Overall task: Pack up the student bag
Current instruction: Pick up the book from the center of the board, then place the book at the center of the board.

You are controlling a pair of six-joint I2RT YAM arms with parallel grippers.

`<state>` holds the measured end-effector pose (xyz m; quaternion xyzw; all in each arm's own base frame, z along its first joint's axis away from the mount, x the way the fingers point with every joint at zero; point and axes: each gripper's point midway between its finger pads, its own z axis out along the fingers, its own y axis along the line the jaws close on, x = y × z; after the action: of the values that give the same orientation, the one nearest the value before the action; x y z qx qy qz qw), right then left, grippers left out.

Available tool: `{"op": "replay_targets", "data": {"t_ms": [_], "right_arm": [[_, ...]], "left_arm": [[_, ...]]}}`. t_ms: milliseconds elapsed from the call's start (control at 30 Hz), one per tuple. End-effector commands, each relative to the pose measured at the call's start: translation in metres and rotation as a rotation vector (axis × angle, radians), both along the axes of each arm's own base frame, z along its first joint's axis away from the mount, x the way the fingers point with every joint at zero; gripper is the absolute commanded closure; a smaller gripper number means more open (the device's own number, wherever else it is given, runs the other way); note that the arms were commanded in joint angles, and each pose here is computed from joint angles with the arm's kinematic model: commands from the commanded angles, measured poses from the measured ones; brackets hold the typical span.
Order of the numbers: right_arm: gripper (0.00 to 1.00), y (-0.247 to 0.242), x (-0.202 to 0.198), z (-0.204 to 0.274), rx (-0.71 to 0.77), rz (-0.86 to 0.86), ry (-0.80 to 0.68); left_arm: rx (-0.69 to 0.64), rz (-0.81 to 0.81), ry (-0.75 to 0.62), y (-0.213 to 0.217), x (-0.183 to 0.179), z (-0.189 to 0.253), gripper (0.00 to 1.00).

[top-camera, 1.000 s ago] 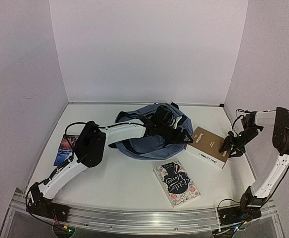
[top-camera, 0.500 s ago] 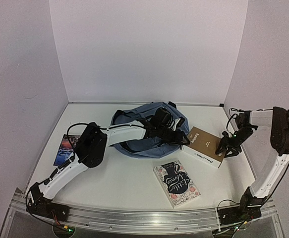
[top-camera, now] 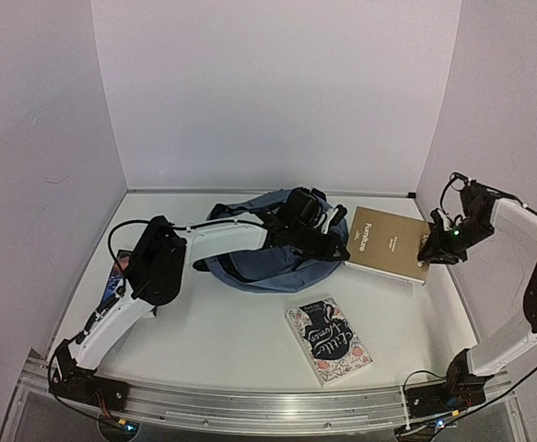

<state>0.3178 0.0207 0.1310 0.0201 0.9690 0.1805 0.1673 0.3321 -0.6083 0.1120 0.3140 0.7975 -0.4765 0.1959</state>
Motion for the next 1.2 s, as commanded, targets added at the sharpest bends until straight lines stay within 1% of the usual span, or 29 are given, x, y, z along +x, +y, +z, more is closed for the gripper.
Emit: {"op": "replay_targets", "data": {"t_ms": [0, 100, 167, 267, 367, 433, 500, 567, 667, 733, 800, 867, 900, 933, 967, 1000, 1133, 1167], "right_arm": [[0.70, 0.030, 0.002, 0.019, 0.124, 0.086, -0.058], [0.72, 0.037, 0.006, 0.029, 0.156, 0.101, -0.082], [0.72, 0.052, 0.009, 0.036, 0.180, 0.134, -0.095], [0.72, 0.080, 0.019, 0.040, 0.201, 0.190, -0.098], [0.71, 0.113, 0.033, 0.036, 0.200, 0.253, -0.094], [0.71, 0.133, 0.044, 0.029, 0.205, 0.274, -0.078], [0.69, 0.156, 0.051, 0.022, 0.212, 0.312, -0.066], [0.67, 0.175, 0.058, 0.007, 0.226, 0.334, -0.033], [0.60, 0.203, 0.054, -0.019, 0.241, 0.383, 0.041], [0.52, 0.218, 0.043, -0.035, 0.236, 0.430, 0.083], [0.39, 0.228, 0.035, -0.037, 0.261, 0.458, 0.102], [0.32, 0.230, 0.033, -0.034, 0.281, 0.453, 0.110], [0.30, 0.230, 0.034, -0.031, 0.280, 0.456, 0.101], [0.27, 0.227, 0.034, -0.027, 0.273, 0.464, 0.084], [0.24, 0.224, 0.033, -0.023, 0.265, 0.468, 0.064], [0.22, 0.220, 0.034, -0.018, 0.253, 0.473, 0.040], [0.15, 0.199, 0.053, 0.004, 0.226, 0.443, -0.049], [0.14, 0.193, 0.061, 0.008, 0.213, 0.428, -0.069]], "left_arm": [[-0.191, -0.077, -0.200, -0.013, -0.038, 0.127, 0.96], [-0.186, -0.065, -0.217, -0.005, -0.039, 0.140, 0.97], [-0.171, -0.038, -0.227, 0.001, -0.037, 0.147, 0.97], [-0.128, 0.011, -0.215, 0.017, -0.031, 0.143, 0.97], [-0.101, 0.099, -0.149, 0.046, -0.010, 0.134, 0.97], [-0.079, 0.166, -0.073, 0.071, 0.006, 0.115, 0.98], [-0.088, 0.243, -0.022, 0.101, 0.027, 0.107, 0.98], [-0.083, 0.306, 0.003, 0.128, 0.044, 0.097, 0.97], [-0.057, 0.384, 0.019, 0.161, 0.075, 0.087, 0.94], [-0.038, 0.428, 0.025, 0.177, 0.096, 0.082, 0.91], [-0.030, 0.461, 0.036, 0.192, 0.116, 0.078, 0.86], [-0.020, 0.476, 0.048, 0.203, 0.125, 0.075, 0.78], [-0.013, 0.486, 0.044, 0.209, 0.128, 0.075, 0.73], [-0.002, 0.493, 0.037, 0.214, 0.126, 0.074, 0.64], [0.003, 0.501, 0.024, 0.218, 0.123, 0.077, 0.58], [0.009, 0.506, 0.026, 0.223, 0.119, 0.076, 0.53], [-0.038, 0.492, 0.049, 0.220, 0.082, 0.083, 0.38], [-0.029, 0.489, 0.036, 0.213, 0.071, 0.085, 0.37]]}}
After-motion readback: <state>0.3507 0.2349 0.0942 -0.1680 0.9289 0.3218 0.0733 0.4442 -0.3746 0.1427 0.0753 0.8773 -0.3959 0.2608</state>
